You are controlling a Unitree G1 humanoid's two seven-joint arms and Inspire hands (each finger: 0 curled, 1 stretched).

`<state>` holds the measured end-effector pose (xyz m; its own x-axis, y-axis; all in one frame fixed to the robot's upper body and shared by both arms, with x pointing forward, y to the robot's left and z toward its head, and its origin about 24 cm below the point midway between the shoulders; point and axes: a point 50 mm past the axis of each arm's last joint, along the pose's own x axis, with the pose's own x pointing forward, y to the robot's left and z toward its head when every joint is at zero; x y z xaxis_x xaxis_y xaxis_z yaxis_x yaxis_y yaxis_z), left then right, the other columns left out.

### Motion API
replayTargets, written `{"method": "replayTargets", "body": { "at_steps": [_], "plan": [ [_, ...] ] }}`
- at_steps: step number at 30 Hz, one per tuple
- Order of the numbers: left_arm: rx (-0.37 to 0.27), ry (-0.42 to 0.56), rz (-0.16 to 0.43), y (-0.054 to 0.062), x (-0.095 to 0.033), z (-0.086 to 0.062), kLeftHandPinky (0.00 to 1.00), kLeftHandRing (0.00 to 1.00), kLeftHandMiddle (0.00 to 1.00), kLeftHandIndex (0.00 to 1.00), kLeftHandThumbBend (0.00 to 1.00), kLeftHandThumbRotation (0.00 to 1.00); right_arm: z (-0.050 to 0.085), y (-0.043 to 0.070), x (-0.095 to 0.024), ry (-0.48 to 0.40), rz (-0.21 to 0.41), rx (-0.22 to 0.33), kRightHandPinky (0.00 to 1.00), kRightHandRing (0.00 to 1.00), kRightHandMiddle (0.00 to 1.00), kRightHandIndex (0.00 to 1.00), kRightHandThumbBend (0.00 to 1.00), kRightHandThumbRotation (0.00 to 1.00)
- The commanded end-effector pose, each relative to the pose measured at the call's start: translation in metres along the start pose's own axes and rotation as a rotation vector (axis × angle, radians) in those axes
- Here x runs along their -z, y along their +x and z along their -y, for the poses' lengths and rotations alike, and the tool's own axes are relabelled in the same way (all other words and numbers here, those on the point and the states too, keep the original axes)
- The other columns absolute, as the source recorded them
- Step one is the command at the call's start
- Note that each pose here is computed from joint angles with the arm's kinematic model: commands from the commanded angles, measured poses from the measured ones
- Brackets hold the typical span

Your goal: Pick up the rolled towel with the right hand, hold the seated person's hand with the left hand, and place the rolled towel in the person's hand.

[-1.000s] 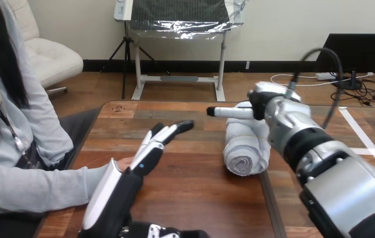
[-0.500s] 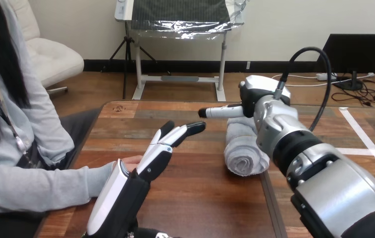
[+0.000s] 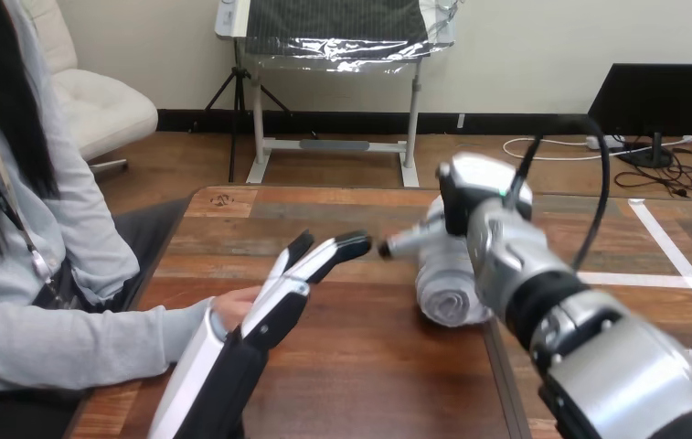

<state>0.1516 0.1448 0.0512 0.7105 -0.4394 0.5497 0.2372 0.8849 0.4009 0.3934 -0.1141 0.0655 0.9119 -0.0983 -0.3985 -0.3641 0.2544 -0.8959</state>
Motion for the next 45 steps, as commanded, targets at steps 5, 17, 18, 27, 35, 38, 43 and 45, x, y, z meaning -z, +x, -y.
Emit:
{"method": "replayTargets", "body": {
  "at_steps": [5,17,18,27,35,38,43,45],
  "plan": [
    [-0.051,0.016,0.061,0.007,-0.011,-0.008,1.00,0.91,0.91,0.87,1.00,0.58,-0.009,0.002,0.016,0.015,-0.009,-0.006,0.38,0.58,0.78,0.94,0.96,0.25],
    [-0.056,-0.002,0.061,0.004,-0.013,-0.010,1.00,0.94,0.93,0.88,1.00,0.59,-0.016,0.002,0.021,-0.061,0.007,-0.019,0.35,0.52,0.65,0.77,0.95,0.12],
    [-0.059,-0.002,0.061,0.004,-0.013,-0.010,1.00,0.94,0.93,0.88,1.00,0.59,-0.017,0.002,0.022,-0.055,0.004,-0.025,0.35,0.52,0.65,0.76,0.95,0.12],
    [-0.059,0.003,0.068,0.005,-0.013,-0.010,1.00,0.94,0.93,0.87,1.00,0.59,-0.020,0.002,0.025,-0.049,-0.004,-0.051,0.28,0.42,0.55,0.70,0.93,0.12],
    [-0.062,0.010,0.072,0.006,-0.013,-0.011,1.00,0.94,0.91,0.87,1.00,0.60,-0.024,0.002,0.028,-0.082,0.005,-0.046,0.29,0.41,0.51,0.58,0.94,0.08],
    [-0.066,0.007,0.069,0.006,-0.013,-0.011,1.00,0.94,0.91,0.87,1.00,0.60,-0.026,0.002,0.029,-0.052,0.012,-0.048,0.29,0.42,0.52,0.58,0.92,0.05],
    [-0.067,0.010,0.075,0.007,-0.013,-0.011,1.00,0.93,0.91,0.86,1.00,0.62,-0.030,0.001,0.030,-0.026,0.034,-0.034,0.26,0.37,0.47,0.65,0.80,0.01],
    [-0.066,0.013,0.080,0.007,-0.012,-0.012,1.00,0.93,0.90,0.85,1.00,0.62,-0.031,0.001,0.031,-0.023,0.042,-0.028,0.25,0.36,0.46,0.68,0.77,0.01]
  ]
}}
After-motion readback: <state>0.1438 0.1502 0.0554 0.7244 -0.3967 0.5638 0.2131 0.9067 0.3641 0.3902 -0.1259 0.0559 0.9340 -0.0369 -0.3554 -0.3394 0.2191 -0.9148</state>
